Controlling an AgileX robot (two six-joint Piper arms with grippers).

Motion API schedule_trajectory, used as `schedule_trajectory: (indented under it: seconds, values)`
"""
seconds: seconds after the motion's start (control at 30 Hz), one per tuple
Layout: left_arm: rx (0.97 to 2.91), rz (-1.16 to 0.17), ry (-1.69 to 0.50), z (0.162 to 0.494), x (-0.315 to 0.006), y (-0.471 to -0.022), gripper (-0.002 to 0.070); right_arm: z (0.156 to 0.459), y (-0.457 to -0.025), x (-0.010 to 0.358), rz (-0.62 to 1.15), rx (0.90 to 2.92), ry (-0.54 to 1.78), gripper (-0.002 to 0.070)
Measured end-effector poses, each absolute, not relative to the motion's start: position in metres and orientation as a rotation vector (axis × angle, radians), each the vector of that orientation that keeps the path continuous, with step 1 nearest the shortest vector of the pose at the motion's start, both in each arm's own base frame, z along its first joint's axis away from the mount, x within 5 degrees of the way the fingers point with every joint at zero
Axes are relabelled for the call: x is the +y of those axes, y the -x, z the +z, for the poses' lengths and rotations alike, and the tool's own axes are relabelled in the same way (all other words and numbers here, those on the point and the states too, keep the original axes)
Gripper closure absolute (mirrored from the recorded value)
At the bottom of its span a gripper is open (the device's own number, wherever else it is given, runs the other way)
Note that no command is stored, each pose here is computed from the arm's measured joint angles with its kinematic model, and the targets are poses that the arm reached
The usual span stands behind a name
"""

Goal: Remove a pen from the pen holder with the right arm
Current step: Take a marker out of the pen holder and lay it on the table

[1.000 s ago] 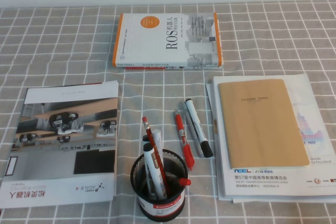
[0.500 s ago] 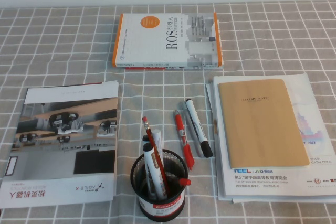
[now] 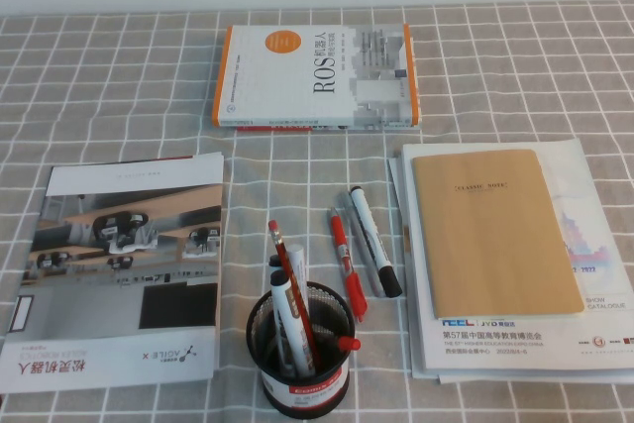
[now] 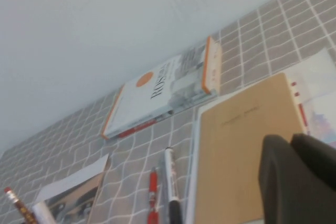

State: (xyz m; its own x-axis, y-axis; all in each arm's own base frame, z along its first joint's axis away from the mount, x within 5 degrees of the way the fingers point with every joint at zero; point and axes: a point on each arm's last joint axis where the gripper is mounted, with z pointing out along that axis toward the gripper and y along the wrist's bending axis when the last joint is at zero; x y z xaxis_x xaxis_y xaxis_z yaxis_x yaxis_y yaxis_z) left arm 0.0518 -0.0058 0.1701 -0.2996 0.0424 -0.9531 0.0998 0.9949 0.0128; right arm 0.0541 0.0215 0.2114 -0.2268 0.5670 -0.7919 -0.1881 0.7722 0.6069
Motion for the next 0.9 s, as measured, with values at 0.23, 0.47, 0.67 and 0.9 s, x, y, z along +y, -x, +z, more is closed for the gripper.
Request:
schedule_trajectory:
  seconds: [0.23, 0.47, 0.67, 0.9]
  values:
    - [1.876, -0.057, -0.103, 0.170, -0.006, -0.052, 0.0678, 0.245, -0.069, 0.031, 0.713, 1.857, -0.227, 0.0689]
    - [1.876, -0.057, -0.103, 0.170, -0.006, -0.052, 0.0678, 0.263, -0.094, 0.041, 0.625, 2.169, -0.076, 0.0689]
    - [1.876, -0.057, -0.103, 0.170, -0.006, -0.052, 0.0678, 0.262, -0.114, 0.044, 0.564, 2.329, 0.007, 0.0689]
    - [1.876, -0.057, -0.103, 0.170, -0.006, -0.052, 0.0678, 0.263, -0.141, 0.047, 0.530, 2.423, 0.026, 0.0689]
